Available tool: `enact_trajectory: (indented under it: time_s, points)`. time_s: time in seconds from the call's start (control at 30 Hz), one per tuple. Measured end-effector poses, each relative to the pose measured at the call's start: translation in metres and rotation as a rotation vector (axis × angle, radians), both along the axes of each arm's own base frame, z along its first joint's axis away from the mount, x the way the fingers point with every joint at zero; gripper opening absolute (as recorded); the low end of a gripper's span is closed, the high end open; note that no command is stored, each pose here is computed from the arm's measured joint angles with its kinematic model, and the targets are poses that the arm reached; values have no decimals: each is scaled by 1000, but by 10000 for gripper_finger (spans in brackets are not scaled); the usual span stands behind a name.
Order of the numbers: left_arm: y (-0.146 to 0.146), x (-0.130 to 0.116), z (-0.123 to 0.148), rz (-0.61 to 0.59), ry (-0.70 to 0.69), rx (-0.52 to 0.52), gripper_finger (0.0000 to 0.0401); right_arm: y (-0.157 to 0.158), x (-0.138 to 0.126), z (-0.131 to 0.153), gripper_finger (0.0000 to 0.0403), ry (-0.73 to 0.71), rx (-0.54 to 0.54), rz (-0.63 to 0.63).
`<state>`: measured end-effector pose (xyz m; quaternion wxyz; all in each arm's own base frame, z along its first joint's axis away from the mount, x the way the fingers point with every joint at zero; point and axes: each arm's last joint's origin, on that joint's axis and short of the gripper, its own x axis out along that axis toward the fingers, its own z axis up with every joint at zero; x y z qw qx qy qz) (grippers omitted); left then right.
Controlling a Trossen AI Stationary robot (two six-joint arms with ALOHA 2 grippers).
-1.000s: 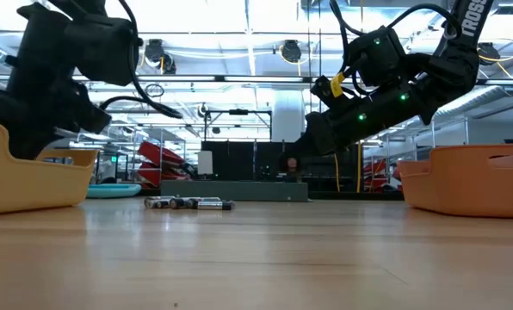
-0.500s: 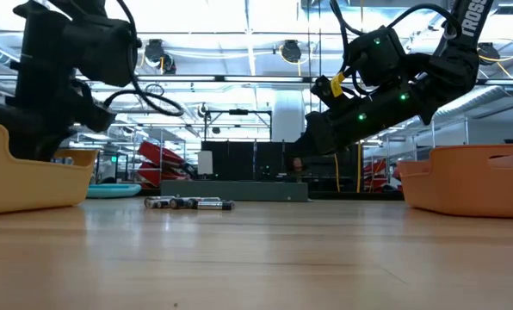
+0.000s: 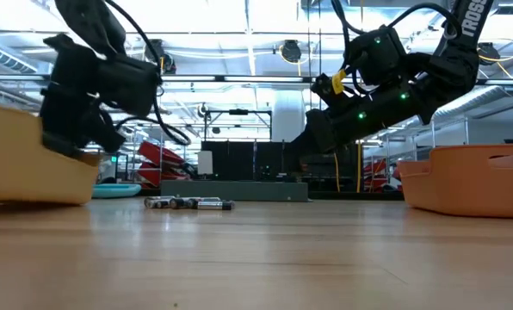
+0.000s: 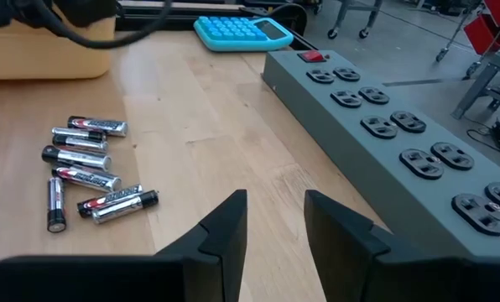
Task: Sort batteries
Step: Adjust the yellow bin
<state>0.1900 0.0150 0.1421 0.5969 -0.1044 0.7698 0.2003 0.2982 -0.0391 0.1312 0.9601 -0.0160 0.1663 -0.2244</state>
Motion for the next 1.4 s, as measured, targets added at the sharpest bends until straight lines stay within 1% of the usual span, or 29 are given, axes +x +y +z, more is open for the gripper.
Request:
enact_trajectory:
  time_s: [0.1,0.2,0.3,0.47,0.63,0.73,0.93,1.03,1.13,1.17,1.27,1.33,1.4]
  points:
    - [3,5,-6,16,0,-3,134,0,0,0,111,-1,0,0]
    - [4,12,-9,-16,-8,-9,134,0,0,0,111,-1,-1,-1]
    - [5,18,-8,-54,-13,19,134,0,0,0,111,-1,-3,-1]
    - [9,26,-7,-134,-55,118,134,0,0,0,111,0,-4,-2]
    - [12,34,-8,-246,-104,200,134,0,0,0,111,2,-6,-1]
    - [15,38,-7,-318,-110,287,134,0,0,0,111,2,-6,-1]
    - [20,47,-5,-501,-103,447,134,0,0,0,111,1,-6,1]
    - [22,51,-3,-554,-94,517,134,0,0,0,111,1,-6,2]
    - [21,53,4,-543,-77,515,134,0,0,0,111,1,-6,1]
    - [20,54,7,-522,-84,493,134,0,0,0,111,1,-6,2]
    - [16,55,19,-444,-83,377,134,0,0,0,111,1,-6,1]
    - [12,55,26,-421,-60,371,134,0,0,0,111,1,-6,0]
    - [6,51,28,-450,-10,387,134,0,0,0,111,1,-7,-1]
